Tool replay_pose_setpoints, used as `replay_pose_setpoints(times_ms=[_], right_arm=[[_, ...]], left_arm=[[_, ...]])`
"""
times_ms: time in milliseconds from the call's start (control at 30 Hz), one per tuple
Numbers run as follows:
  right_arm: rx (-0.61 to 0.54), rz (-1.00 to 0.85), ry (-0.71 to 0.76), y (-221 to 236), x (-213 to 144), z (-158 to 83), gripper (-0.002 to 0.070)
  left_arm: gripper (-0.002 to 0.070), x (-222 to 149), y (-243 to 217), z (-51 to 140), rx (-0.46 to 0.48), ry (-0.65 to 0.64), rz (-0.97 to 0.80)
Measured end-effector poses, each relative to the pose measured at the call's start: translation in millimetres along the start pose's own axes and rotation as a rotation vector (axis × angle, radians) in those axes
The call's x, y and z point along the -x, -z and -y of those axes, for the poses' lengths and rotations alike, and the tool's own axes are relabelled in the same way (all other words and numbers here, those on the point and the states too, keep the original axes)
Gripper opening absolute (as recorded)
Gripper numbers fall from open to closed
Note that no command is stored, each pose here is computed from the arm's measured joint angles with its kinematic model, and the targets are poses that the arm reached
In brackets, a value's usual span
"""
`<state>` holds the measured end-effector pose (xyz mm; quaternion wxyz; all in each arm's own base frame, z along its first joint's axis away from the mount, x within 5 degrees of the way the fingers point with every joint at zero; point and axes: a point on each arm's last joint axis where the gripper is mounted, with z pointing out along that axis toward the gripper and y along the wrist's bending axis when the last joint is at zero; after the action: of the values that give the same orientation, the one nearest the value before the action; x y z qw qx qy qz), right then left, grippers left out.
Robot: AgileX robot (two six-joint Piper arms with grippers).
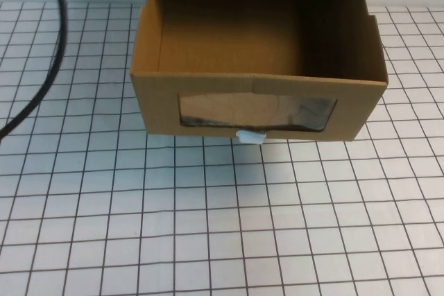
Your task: Close the shoe box
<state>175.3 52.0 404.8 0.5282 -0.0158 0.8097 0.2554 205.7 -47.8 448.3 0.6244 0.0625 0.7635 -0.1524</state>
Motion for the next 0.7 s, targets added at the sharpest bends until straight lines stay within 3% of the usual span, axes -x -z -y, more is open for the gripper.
replay_pose_setpoints(times_ms=[333, 533, 700], right_arm=[[0.213, -0.266, 0.207, -42, -22, -1, -0.0014], [0.254, -0.328, 0.236, -54, -29, 2, -0.0014], [0.278, -0.351, 0.240, -62, -32, 4, -0.0014]], left_arm=[[-0.0005, 30, -93, 18.3, -0.212, -0.044, -0.254], [-0.0005, 38, -154, 24.4, -0.351, -0.016, -0.307], [-0.0005, 25, -208, 28.4, -0.432, 0.030, -0.354]])
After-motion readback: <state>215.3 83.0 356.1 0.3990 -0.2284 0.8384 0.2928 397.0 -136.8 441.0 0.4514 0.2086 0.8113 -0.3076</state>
